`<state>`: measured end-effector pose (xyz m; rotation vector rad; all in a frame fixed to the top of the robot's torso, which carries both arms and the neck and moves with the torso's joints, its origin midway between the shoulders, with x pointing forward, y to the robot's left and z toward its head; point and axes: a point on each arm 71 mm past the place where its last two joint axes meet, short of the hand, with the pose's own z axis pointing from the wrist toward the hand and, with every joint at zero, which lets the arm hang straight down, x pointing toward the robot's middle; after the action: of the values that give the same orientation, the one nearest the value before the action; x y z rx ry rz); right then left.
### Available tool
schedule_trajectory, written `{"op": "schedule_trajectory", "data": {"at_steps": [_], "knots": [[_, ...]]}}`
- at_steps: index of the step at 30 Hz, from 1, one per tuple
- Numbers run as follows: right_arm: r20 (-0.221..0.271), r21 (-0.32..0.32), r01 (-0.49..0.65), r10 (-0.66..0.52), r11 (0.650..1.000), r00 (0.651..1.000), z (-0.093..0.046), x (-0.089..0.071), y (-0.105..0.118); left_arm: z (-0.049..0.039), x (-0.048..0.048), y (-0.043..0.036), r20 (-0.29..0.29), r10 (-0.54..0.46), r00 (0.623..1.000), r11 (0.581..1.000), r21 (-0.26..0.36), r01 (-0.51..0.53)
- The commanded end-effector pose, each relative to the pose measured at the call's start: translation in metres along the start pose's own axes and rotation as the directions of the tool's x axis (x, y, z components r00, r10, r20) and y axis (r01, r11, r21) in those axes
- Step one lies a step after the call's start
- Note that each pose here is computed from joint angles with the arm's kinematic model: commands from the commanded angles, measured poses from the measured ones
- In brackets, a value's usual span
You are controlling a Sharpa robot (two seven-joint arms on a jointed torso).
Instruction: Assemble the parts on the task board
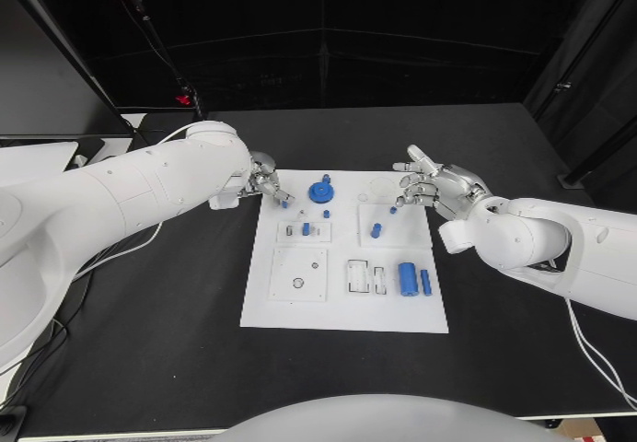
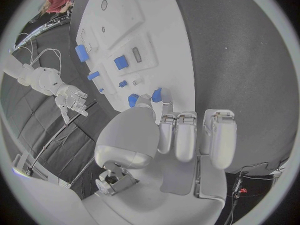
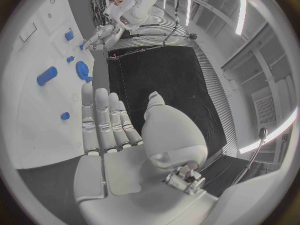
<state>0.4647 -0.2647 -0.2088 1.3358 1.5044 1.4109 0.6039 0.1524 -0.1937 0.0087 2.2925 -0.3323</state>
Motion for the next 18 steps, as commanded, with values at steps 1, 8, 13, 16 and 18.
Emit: {"op": "schedule_trajectory", "data": {"at_steps": [1,8,13,16,18], "knots": [[-0.009,-0.007,-0.003,0.003,1.0,1.0,0.0002,0.0019,0.0012,-0.0001,-0.0004,-0.0028,-0.003,0.004,1.0,1.0,0.019,-0.004],[-0.01,-0.006,-0.003,0.003,1.0,1.0,0.0004,0.002,0.0012,0.0002,0.0002,-0.0042,-0.006,0.005,1.0,1.0,0.022,-0.005],[-0.01,-0.006,-0.003,0.003,1.0,1.0,0.0005,0.0021,0.0012,0.0003,0.0003,-0.0044,-0.006,0.005,1.0,1.0,0.022,-0.005],[-0.01,-0.006,-0.003,0.003,1.0,1.0,0.0006,0.0022,0.0011,0.0004,0.0002,-0.0045,-0.003,0.005,1.0,1.0,0.022,-0.004],[-0.01,-0.006,-0.003,0.003,1.0,1.0,0.0006,0.0021,0.0011,0.0005,0.0002,-0.0047,-0.002,0.004,1.0,1.0,0.021,-0.004]]}}
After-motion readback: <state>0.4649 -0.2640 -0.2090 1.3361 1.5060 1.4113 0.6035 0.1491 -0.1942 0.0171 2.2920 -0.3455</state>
